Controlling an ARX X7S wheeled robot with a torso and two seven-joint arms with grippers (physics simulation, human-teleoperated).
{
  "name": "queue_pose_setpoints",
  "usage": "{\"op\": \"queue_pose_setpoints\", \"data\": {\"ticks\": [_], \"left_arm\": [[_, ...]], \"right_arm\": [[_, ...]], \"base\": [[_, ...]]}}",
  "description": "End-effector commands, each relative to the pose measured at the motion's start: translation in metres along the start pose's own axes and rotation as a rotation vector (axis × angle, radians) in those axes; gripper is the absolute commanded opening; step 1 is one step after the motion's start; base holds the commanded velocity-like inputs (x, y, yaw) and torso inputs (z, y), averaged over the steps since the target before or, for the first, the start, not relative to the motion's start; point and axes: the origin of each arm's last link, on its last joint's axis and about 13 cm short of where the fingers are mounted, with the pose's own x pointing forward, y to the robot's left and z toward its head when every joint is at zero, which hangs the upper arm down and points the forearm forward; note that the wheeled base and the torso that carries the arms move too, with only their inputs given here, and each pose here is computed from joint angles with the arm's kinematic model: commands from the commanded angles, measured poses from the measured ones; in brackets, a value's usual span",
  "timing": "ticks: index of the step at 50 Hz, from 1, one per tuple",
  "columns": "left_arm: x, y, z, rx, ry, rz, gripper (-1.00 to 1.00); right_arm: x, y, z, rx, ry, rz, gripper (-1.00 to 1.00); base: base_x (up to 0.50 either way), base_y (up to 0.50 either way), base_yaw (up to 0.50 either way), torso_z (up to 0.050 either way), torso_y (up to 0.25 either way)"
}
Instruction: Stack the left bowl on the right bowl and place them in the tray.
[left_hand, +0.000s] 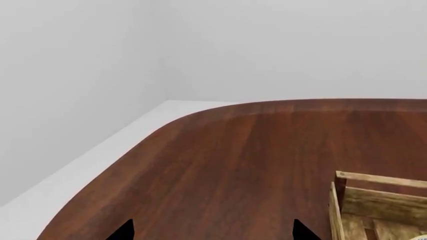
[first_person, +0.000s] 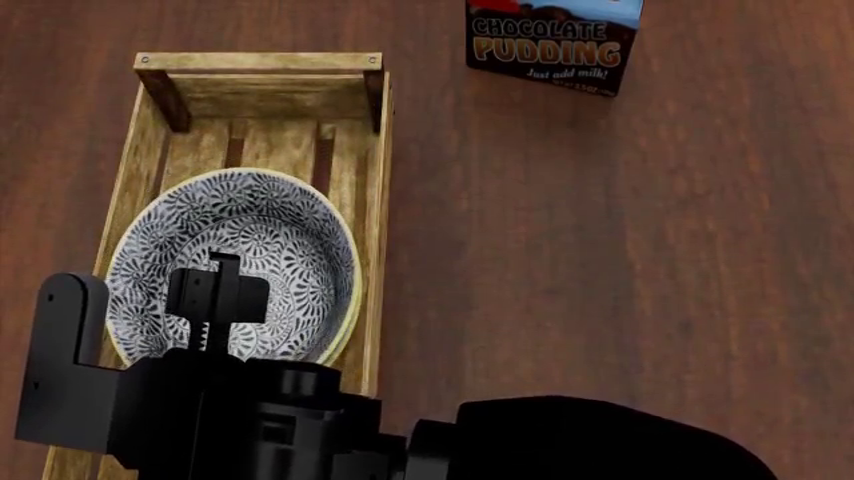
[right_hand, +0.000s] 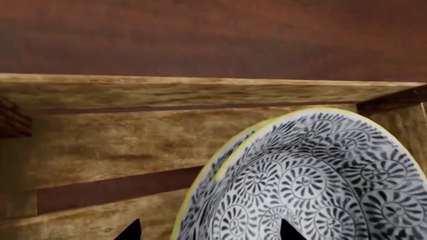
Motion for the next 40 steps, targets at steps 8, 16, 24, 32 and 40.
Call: {"op": "queue_pose_setpoints", "data": {"ticks": [8, 16, 24, 32, 40], "left_arm": [[-0.001, 0.0, 0.001, -0.005, -0.003, -0.001, 1.0], [-0.002, 0.001, 0.002, -0.006, -0.005, 0.002, 1.0], [-0.002, 0.001, 0.002, -0.005, -0.006, 0.001, 1.0], [-0.002, 0.001, 0.002, -0.004, -0.006, 0.001, 1.0], [-0.002, 0.001, 0.003, -0.005, -0.006, 0.001, 1.0]], "right_arm": [[-0.008, 0.006, 0.004, 0.006, 0.027, 0.011, 1.0], [-0.011, 0.008, 0.005, 0.013, 0.036, 0.007, 1.0], [-0.015, 0.009, 0.009, 0.022, 0.032, 0.0, 1.0], [-0.02, 0.008, 0.013, 0.025, 0.017, -0.008, 1.0], [-0.025, 0.006, 0.018, 0.033, 0.004, -0.024, 1.0]], "base": [[0.0, 0.0, 0.0, 0.0, 0.0], [0.0, 0.0, 0.0, 0.0, 0.0], [0.0, 0.0, 0.0, 0.0, 0.0], [0.0, 0.0, 0.0, 0.0, 0.0], [0.0, 0.0, 0.0, 0.0, 0.0]]}}
